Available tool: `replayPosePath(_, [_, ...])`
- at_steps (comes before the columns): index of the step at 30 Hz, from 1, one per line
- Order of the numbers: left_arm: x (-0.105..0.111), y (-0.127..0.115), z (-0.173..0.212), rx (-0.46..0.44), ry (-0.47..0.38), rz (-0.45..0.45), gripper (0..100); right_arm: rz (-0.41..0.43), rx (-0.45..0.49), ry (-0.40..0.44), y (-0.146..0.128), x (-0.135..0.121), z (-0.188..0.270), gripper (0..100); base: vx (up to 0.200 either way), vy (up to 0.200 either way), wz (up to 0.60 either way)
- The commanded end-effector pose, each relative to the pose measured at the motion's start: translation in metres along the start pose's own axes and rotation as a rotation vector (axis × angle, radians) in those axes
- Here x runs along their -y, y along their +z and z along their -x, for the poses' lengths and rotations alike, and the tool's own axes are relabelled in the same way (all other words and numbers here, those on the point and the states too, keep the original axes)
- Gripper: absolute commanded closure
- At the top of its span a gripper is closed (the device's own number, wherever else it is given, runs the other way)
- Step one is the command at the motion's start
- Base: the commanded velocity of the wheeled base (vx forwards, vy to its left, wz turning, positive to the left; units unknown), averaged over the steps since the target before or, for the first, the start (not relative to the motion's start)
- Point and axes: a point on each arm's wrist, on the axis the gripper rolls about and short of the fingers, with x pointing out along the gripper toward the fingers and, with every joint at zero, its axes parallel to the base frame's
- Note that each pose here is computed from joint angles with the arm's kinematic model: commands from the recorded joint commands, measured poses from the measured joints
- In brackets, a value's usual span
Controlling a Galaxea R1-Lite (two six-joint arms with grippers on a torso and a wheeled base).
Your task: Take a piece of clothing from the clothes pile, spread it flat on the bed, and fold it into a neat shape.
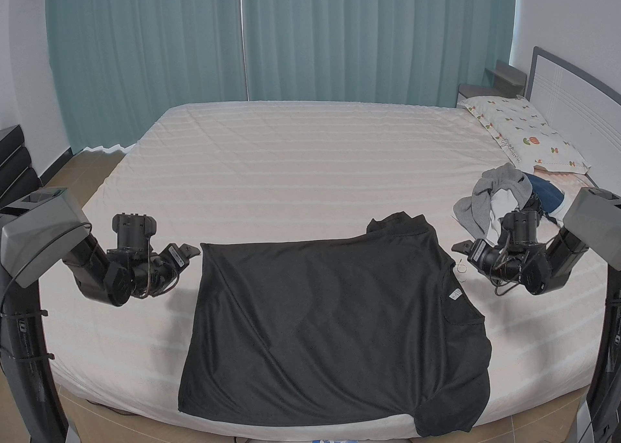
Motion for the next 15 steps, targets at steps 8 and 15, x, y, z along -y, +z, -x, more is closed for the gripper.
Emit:
replayPosePath(8, [-0.017, -0.088, 0.101, -0.243, -0.029, 0.151, 0, -0.120, -0.116, -0.050, -0.049, 0.053, 0.079, 0, 0.000, 0.000, 0.00])
replayPosePath(15, [-0.032, -0.100, 0.083, -0.259, -0.034, 0.161, 0, -0.033, -0.143, -0.051, -0.044, 0.069, 0.037, 0, 0.000, 0.000, 0.00])
